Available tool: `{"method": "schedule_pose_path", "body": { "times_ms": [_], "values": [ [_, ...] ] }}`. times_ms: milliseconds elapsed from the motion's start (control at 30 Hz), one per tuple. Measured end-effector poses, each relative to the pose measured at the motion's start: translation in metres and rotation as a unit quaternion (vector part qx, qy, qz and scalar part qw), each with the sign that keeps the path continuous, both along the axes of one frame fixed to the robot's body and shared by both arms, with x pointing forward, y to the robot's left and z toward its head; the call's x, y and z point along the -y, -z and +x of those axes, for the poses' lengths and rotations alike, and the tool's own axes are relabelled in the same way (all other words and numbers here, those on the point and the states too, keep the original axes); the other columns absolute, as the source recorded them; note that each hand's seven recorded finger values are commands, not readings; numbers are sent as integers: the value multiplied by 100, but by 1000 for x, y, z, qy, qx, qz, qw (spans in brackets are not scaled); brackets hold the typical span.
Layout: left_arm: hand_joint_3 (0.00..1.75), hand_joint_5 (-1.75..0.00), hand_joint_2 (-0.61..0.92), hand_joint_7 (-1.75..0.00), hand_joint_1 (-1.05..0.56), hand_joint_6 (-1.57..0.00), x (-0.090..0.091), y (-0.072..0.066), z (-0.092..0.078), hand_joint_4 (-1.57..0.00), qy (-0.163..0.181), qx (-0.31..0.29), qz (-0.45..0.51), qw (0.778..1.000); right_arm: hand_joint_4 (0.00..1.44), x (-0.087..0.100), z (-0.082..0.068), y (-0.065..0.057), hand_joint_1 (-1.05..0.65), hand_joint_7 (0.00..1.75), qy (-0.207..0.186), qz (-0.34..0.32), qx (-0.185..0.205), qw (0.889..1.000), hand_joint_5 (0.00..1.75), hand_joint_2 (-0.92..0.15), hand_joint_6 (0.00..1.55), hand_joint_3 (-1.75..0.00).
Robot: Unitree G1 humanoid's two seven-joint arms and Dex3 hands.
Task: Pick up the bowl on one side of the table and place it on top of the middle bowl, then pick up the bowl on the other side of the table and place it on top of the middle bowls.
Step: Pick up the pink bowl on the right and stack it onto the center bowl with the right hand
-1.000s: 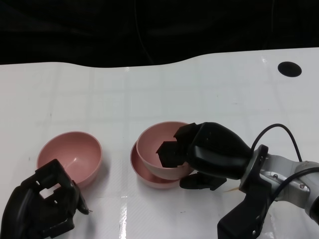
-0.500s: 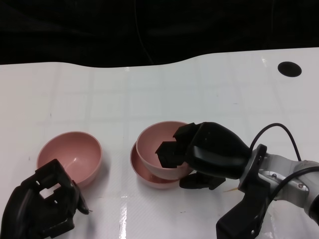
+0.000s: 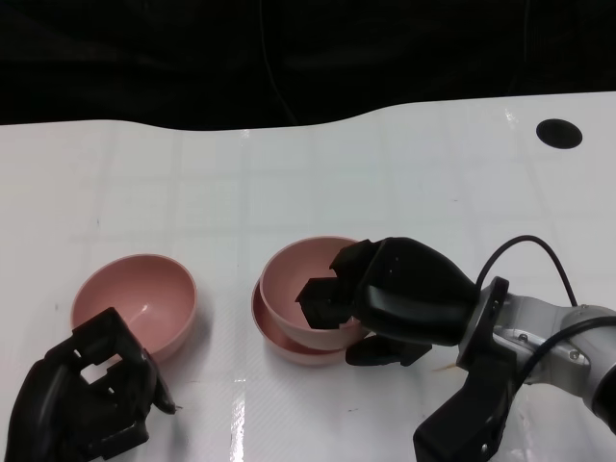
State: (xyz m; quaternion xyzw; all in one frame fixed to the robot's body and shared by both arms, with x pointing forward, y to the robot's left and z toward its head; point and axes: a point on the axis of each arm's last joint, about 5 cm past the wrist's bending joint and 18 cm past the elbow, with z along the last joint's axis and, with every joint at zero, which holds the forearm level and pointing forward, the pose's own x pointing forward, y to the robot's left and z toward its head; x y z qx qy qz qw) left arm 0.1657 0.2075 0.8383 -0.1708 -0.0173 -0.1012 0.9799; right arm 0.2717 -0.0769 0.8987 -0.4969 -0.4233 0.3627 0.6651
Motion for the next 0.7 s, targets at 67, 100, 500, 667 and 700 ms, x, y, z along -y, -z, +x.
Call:
{"method": "schedule_pose_path", "body": {
  "times_ms": [67, 100, 500, 667, 700],
  "values": [
    [124, -175, 58, -158, 2, -72, 1, -1, 0, -78, 0, 3, -1, 1000, 90, -1, 1, -1, -21, 168, 0, 0, 2, 1000, 175, -67, 63, -73],
    [124, -175, 58, -158, 2, -72, 1, -1, 1, -78, 0, 4, -1, 1000, 90, -1, 1, -1, -21, 167, 0, 1, 2, 1000, 175, -66, 63, -72],
    [122, -175, 60, -159, 3, -71, 1, -1, 0, -77, 2, 3, 2, 1000, 87, -4, 0, 6, -21, 169, 1, -14, -5, 1000, 175, -70, 62, -65],
    [121, -175, 61, -160, 1, -71, 1, -1, 0, -76, 1, 2, 3, 1000, 87, -3, 3, 6, -21, 167, 6, -19, -3, 1000, 175, -72, 61, -57],
    [121, -175, 61, -160, 1, -70, 1, -1, 0, -76, 1, 2, 3, 1000, 87, -3, 3, 6, -21, 167, 6, -18, -2, 1000, 175, -72, 61, -56]
  ]
}}
